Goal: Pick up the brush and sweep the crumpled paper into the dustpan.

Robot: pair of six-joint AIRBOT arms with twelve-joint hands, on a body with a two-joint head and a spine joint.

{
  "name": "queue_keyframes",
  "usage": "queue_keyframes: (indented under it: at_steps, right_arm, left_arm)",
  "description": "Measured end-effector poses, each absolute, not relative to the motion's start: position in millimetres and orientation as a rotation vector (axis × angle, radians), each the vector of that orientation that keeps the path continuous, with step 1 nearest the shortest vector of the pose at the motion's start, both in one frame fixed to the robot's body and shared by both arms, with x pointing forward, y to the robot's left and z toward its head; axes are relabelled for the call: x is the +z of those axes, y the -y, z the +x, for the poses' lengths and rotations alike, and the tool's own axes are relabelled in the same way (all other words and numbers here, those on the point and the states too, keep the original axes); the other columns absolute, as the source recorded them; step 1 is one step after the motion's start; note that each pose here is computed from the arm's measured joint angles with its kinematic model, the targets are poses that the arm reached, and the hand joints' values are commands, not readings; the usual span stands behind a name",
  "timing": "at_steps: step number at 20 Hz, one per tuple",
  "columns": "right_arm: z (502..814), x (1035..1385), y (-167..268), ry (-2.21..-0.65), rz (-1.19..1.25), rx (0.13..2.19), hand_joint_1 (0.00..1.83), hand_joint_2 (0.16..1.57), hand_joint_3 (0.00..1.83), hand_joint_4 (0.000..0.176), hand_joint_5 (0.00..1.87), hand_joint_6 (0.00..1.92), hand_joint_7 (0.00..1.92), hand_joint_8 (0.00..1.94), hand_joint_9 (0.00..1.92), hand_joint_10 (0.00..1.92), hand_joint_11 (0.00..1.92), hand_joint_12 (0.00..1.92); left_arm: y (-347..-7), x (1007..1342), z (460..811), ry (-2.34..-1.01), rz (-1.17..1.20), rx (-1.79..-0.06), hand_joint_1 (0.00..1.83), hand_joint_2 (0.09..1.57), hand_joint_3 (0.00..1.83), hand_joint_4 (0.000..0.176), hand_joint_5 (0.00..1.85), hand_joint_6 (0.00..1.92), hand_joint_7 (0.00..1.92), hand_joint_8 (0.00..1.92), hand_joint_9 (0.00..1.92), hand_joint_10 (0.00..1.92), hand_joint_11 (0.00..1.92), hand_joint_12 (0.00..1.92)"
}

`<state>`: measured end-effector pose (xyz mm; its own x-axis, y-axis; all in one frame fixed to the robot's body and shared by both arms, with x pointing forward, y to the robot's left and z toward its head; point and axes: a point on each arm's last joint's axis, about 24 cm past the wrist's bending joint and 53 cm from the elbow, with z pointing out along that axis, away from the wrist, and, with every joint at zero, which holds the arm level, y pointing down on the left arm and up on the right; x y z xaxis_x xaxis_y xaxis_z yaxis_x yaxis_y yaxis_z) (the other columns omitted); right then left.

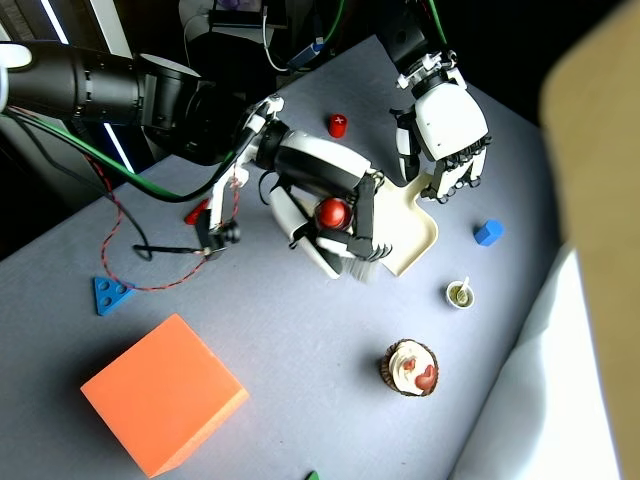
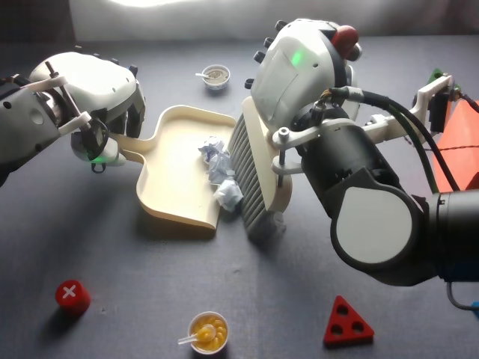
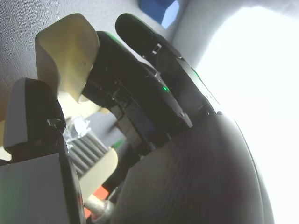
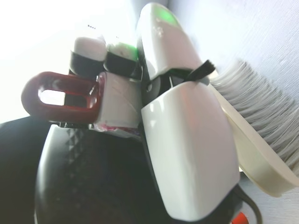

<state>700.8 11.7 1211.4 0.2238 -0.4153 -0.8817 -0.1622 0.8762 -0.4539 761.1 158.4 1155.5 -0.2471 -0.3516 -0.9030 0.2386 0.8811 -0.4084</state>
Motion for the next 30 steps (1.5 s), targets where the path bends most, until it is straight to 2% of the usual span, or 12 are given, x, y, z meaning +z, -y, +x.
queue_keyframes:
  at_steps: [5,7,10,13,14,25,30]
  right_arm:
    - [698,1220,-21,-1.335,-0.484,-0.130,1.63,1.19,0.00,0.176,0.96,1.92,1.02,1.94,1.10,1.92,1.20,1.92]
    - [697,1219,-25,-1.339,-0.483,-0.112,1.65,1.19,0.00,0.176,0.95,1.92,1.03,1.94,1.11,1.92,1.20,1.92]
    - [697,1220,-26,-1.337,-0.474,-0.096,1.65,1.19,0.00,0.176,0.94,1.92,1.02,1.94,1.09,1.92,1.20,1.92]
    - [697,1222,-27,-1.331,-0.456,-0.073,1.64,1.19,0.00,0.176,0.93,1.92,0.98,1.94,1.07,1.92,1.19,1.92]
    - [698,1223,-27,-1.332,-0.448,-0.066,1.64,1.19,0.00,0.176,0.93,1.92,0.98,1.94,1.07,1.92,1.18,1.92]
    - [697,1241,-31,-1.313,-0.357,0.014,1.65,1.19,0.00,0.176,0.91,1.92,0.98,1.94,1.08,1.92,1.20,1.92]
    - [696,1247,-26,-1.302,-0.313,0.028,1.65,1.19,0.00,0.176,0.93,1.92,1.00,1.94,1.10,1.92,1.23,1.92]
  left_arm:
    - [-158,1155,761,-1.735,-0.087,-0.555,1.25,1.05,0.00,0.000,1.06,0.92,1.23,0.49,1.20,0.00,0.81,0.73]
    - [-161,1156,763,-1.734,-0.090,-0.550,1.25,1.04,0.00,0.007,1.07,0.89,1.23,0.49,1.19,0.00,0.79,0.74]
    - [-162,1156,763,-1.734,-0.090,-0.549,1.25,1.05,0.00,0.000,1.05,0.93,1.21,0.53,1.18,0.00,0.77,0.74]
    - [-162,1156,763,-1.734,-0.090,-0.549,1.25,1.05,0.00,0.004,1.05,0.93,1.21,0.54,1.19,0.00,0.78,0.74]
    - [-162,1156,763,-1.734,-0.090,-0.549,1.25,1.05,0.00,0.000,1.03,0.95,1.22,0.53,1.19,0.00,0.78,0.74]
    - [-162,1157,764,-1.732,-0.091,-0.550,1.25,1.05,0.00,0.005,1.07,0.90,1.22,0.51,1.19,0.00,0.79,0.76]
    - [-162,1157,764,-1.733,-0.090,-0.550,1.25,1.05,0.00,0.002,1.06,0.91,1.23,0.49,1.20,0.00,0.80,0.74]
